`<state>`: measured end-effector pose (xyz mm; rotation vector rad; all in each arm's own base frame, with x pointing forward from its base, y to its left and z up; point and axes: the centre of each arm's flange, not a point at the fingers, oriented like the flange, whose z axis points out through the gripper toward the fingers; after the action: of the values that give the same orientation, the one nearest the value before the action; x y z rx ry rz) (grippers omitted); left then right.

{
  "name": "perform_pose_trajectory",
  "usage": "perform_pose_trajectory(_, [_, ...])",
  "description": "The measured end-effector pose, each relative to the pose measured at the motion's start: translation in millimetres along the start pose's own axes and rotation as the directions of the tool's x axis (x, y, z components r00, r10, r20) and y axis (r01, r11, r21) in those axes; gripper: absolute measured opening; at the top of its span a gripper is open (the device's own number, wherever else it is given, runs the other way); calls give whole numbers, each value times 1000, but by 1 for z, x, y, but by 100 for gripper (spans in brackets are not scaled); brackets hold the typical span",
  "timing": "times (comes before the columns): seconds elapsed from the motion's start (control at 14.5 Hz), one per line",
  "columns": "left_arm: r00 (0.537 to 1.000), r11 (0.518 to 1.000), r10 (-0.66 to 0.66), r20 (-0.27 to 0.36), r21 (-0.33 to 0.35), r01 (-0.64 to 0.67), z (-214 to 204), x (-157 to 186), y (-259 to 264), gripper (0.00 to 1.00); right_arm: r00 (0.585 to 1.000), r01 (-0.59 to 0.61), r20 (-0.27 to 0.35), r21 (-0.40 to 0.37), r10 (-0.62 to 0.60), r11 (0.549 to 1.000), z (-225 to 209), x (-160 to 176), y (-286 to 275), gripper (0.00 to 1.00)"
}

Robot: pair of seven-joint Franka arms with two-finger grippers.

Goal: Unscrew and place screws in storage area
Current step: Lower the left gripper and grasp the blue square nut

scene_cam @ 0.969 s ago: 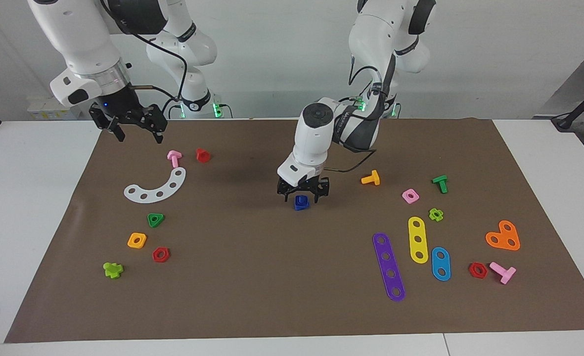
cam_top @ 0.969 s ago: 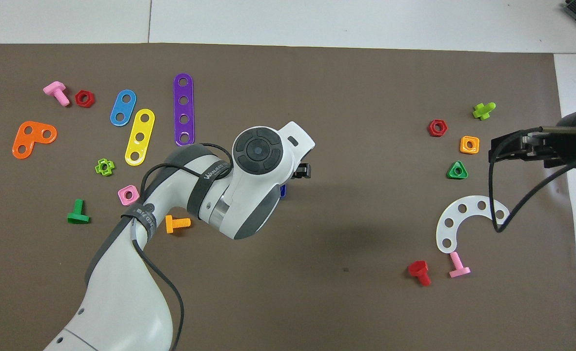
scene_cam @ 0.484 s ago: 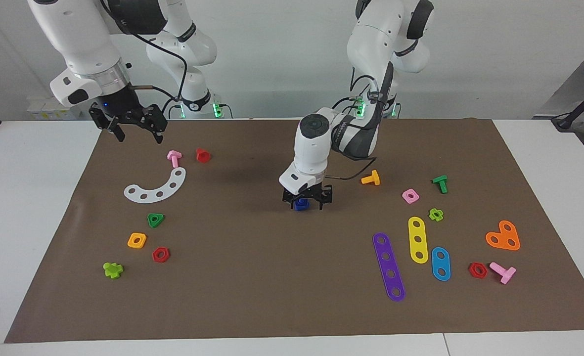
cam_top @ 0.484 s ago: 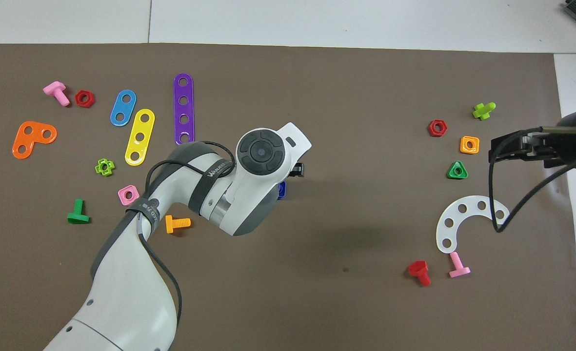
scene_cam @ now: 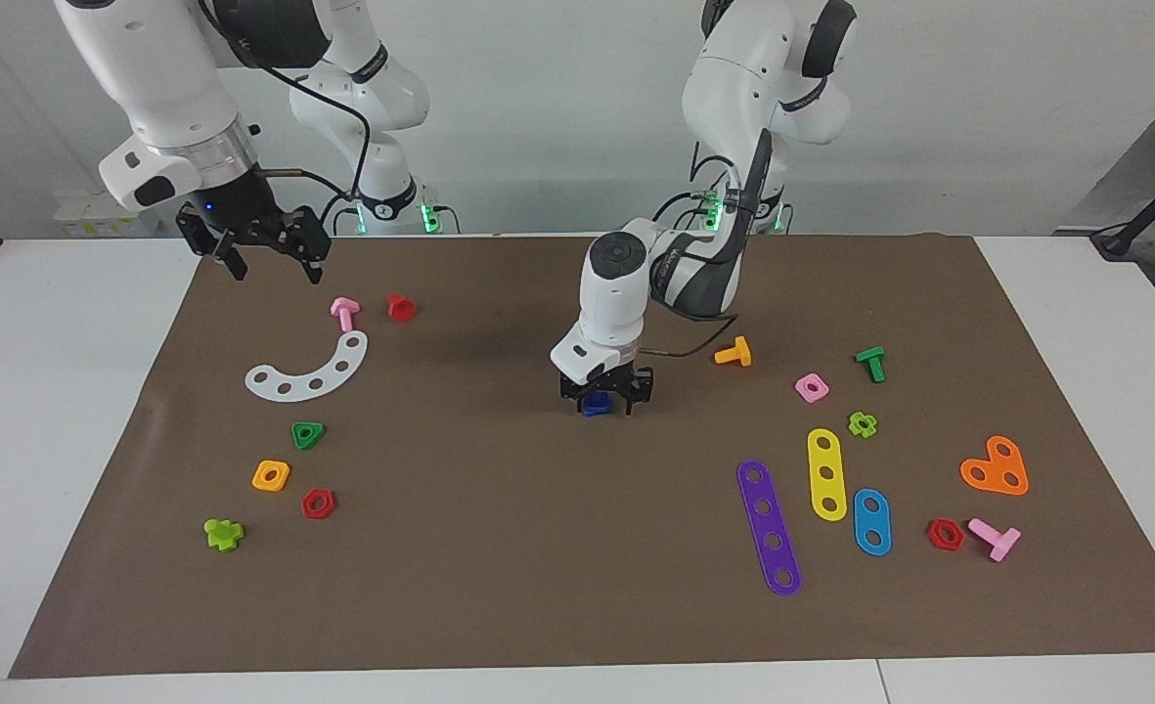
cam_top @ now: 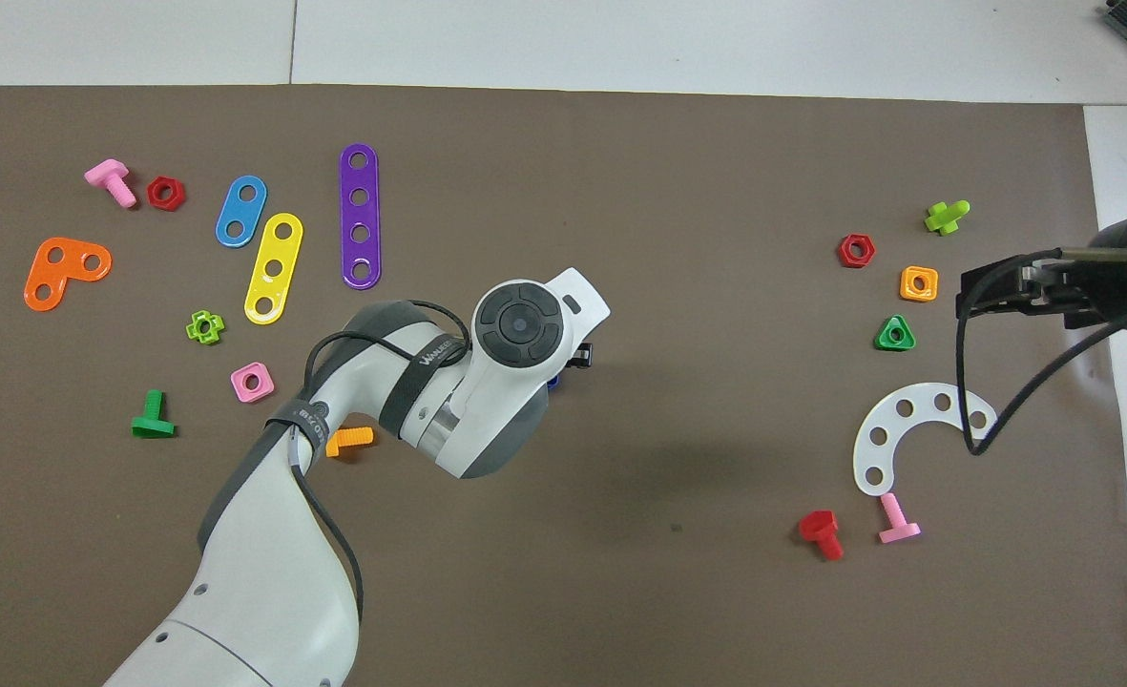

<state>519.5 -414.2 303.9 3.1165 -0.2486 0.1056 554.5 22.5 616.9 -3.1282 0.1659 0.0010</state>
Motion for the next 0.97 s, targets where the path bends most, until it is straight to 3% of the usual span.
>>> perform_pose_trajectory(0.14, [1000,1000,3,0,-1,-3,0,-1,1,54,1000,0,0,0,0,1000,0,0,0,100])
perform_pose_trajectory(0.28, [1000,1000,3,1,-1,-3,0,-1,1,49,1000,0,0,0,0,1000,0,0,0,100])
perform_pose_trajectory(0.62, [999,1000,-14,38,12,14,-17,6,1,47,1000,0,0,0,0,1000,0,0,0,100])
perform_pose_trajectory(0.97, [989,997,-73,130,26,70,-79,32,-6,47,1000,1,-1,0,-1,1000,0,0,-1,100])
